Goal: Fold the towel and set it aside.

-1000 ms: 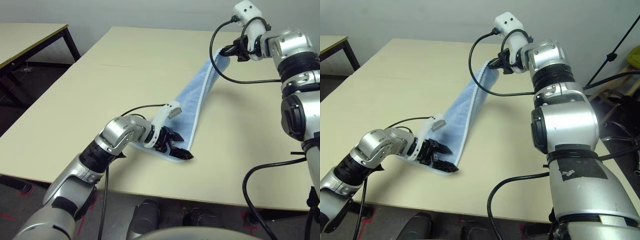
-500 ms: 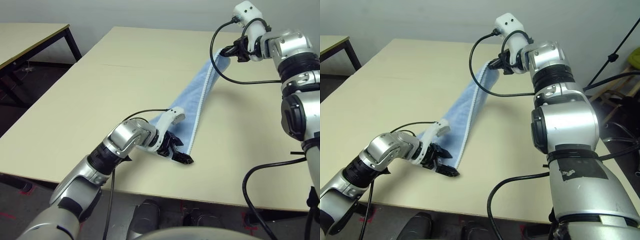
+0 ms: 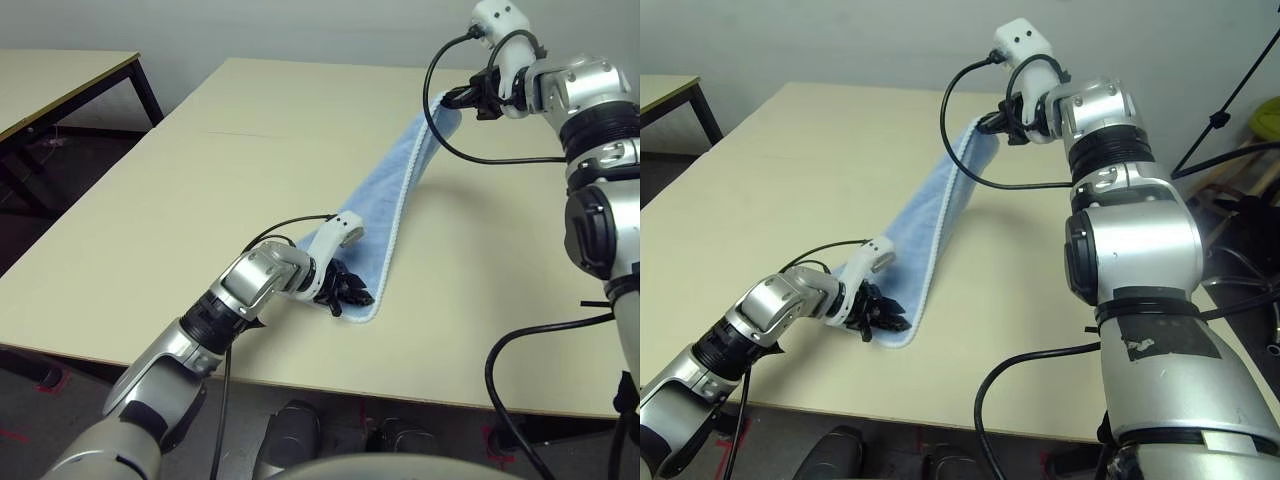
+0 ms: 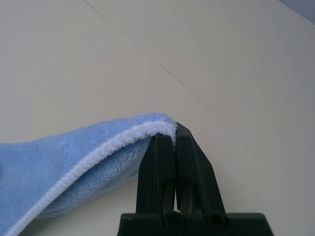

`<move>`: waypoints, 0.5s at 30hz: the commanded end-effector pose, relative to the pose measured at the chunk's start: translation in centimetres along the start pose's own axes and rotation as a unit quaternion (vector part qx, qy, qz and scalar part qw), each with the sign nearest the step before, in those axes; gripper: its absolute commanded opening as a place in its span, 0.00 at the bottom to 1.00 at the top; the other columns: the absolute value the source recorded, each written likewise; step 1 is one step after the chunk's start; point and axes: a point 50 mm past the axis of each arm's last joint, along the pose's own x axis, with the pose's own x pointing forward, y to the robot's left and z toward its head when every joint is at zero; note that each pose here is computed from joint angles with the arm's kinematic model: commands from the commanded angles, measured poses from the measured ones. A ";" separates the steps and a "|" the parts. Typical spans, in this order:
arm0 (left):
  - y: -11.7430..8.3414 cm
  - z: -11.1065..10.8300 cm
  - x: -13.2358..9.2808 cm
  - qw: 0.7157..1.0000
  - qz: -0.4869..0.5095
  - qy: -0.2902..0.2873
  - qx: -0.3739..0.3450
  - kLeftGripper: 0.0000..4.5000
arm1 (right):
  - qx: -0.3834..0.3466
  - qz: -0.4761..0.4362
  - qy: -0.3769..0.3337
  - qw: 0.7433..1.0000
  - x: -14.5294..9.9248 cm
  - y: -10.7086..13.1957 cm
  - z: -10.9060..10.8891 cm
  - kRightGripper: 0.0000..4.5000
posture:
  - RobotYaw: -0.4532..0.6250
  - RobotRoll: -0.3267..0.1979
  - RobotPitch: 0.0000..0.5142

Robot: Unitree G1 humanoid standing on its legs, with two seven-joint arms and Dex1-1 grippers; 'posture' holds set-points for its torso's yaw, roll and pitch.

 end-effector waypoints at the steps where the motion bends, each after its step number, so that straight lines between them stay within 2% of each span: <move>1: 0.5 -2.0 0.3 0.999 0.001 0.044 -0.018 0.01 | 0.004 0.003 -0.012 1.000 -0.4 -0.1 0.6 0.00 | 0.62 0.62 0.03; 9: 1.3 -1.9 -2.0 1.000 0.002 0.025 -0.012 0.01 | 0.016 0.006 -0.002 1.000 -0.6 -0.5 -0.4 0.00 | 0.61 0.62 0.02; 13: 2.0 -2.0 -4.3 0.999 0.019 0.025 0.010 0.01 | 0.022 0.004 0.002 1.000 -0.9 -0.7 -0.7 0.00 | 0.61 0.62 0.02; 15: 3.0 -2.3 -6.1 0.998 0.044 0.034 0.025 0.01 | 0.025 0.007 0.006 1.000 -1.0 -0.8 -1.0 0.00 | 0.61 0.62 0.02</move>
